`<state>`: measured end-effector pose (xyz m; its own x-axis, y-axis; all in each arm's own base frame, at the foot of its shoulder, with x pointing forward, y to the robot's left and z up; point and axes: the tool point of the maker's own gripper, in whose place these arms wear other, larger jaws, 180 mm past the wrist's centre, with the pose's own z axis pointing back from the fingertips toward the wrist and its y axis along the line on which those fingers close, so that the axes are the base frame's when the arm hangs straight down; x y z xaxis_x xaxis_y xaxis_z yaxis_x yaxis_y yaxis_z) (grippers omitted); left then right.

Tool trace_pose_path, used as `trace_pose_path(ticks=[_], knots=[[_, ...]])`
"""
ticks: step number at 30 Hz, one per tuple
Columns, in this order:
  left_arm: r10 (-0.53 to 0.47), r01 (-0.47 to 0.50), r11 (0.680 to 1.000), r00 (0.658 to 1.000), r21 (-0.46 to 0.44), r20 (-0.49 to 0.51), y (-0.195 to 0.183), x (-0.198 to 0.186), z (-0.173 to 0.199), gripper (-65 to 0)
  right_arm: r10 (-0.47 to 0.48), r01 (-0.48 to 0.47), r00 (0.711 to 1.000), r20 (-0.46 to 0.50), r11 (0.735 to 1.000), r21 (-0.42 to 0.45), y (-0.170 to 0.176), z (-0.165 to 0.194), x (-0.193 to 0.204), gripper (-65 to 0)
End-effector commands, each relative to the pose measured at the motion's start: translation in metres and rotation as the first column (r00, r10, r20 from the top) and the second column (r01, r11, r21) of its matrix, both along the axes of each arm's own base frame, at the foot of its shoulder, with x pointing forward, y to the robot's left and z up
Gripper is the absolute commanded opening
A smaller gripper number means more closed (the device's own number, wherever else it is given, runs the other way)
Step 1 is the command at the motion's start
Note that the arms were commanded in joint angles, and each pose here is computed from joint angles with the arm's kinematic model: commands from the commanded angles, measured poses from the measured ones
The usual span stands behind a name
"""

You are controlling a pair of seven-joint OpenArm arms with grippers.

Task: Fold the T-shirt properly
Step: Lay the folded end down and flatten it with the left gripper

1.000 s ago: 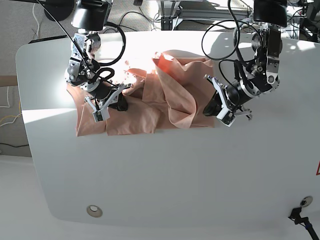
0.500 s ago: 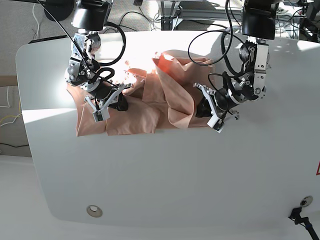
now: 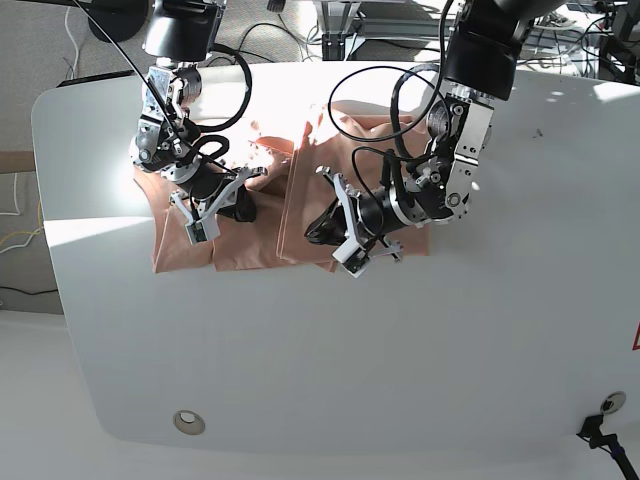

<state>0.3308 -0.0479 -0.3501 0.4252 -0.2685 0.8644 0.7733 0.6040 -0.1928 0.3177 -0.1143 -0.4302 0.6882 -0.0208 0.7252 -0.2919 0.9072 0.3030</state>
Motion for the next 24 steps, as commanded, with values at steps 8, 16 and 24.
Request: trace_pose_path(ticks=[8,16,24], knots=[[0.189,-0.191,0.982,0.967,-0.01,0.171,0.089,0.014,0.05,-65.0,0.016,-0.02,0.998,-0.059,0.998,-0.058,-0.005,-0.01,-0.007,-65.0],[0.166,-0.168,0.982,0.986,0.089,0.033,0.128,-0.02,-0.009,-57.1,0.016,-0.019,0.998,-0.055,0.998,-0.058,-0.005,-0.009,-0.006,-65.0],[0.25,-0.232,0.965,0.955,0.122,-0.159,0.153,-0.025,-0.071,-63.0,0.023,-0.018,0.998,0.056,0.995,-0.095,-0.009,0.028,0.011,-65.0]])
